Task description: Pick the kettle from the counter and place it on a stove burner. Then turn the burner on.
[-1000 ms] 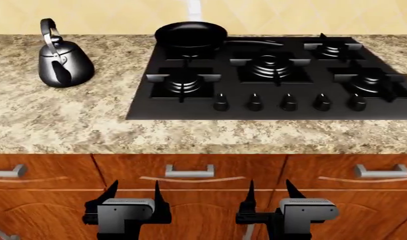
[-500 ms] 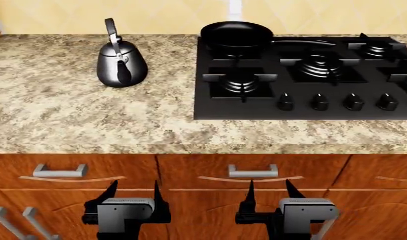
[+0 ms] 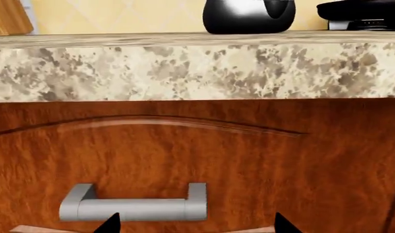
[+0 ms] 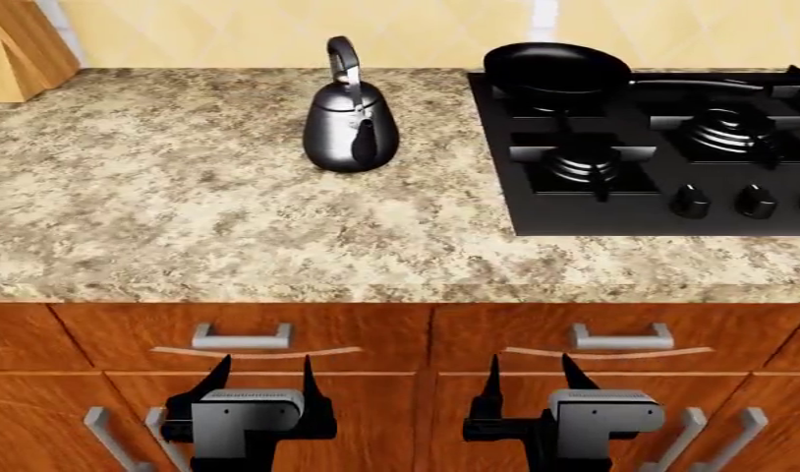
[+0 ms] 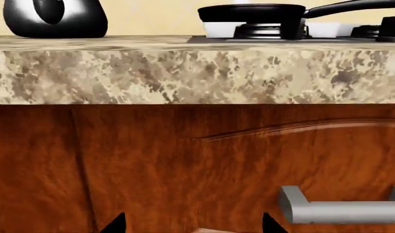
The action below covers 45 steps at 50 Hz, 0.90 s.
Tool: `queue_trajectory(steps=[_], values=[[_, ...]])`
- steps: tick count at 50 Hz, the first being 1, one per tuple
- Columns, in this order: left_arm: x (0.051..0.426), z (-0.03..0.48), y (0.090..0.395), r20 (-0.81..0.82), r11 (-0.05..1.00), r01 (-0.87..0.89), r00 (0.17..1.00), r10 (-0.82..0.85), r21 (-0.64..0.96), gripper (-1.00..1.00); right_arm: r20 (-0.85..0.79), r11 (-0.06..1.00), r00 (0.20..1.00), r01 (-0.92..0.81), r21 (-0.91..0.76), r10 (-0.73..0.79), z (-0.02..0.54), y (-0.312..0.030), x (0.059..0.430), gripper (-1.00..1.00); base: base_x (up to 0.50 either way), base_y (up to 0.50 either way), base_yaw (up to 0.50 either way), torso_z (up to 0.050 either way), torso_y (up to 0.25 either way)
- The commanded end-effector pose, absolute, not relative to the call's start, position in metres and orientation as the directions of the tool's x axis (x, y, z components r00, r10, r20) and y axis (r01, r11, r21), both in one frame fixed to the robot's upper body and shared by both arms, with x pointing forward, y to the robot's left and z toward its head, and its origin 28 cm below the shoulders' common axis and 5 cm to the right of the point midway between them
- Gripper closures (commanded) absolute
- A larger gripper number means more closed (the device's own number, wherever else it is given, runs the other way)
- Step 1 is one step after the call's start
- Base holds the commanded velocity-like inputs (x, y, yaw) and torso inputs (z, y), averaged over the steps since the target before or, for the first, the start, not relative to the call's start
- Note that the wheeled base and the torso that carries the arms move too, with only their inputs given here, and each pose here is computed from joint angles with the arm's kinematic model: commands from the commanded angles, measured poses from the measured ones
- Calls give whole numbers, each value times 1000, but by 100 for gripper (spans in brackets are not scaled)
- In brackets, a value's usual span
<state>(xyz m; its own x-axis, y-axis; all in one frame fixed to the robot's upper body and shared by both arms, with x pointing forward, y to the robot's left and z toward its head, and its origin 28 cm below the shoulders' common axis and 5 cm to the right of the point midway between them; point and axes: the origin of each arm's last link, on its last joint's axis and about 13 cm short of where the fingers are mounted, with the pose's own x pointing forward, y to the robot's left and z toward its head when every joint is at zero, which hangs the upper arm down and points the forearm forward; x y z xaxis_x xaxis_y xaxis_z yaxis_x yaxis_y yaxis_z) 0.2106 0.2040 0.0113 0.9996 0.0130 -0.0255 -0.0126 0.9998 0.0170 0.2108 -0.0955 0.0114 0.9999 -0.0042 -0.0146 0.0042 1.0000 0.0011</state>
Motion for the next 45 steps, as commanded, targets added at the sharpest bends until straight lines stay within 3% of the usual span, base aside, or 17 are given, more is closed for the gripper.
queue_trajectory(steps=[1, 15, 27, 45], values=[[211, 11, 204, -25, 1000, -16, 1000, 16, 17, -100, -18, 1000, 1000, 4, 5, -4, 11, -95, 211, -100, 0, 500, 0, 0, 0], [211, 11, 204, -28, 999, -24, 999, 25, 28, -100, -15, 1000, 1000, 6, 7, -6, 11, -96, 212, -100, 0, 471, 0, 0, 0], [211, 11, 204, -34, 1000, -23, 999, 24, 17, -100, -10, 1000, 1000, 10, 15, -10, 12, -96, 211, -100, 0, 5, 0, 0, 0], [212, 11, 204, -40, 999, -25, 999, 26, 22, -100, -12, 1000, 1000, 12, 18, -12, 11, -96, 211, -100, 0, 0, 0, 48, 15]])
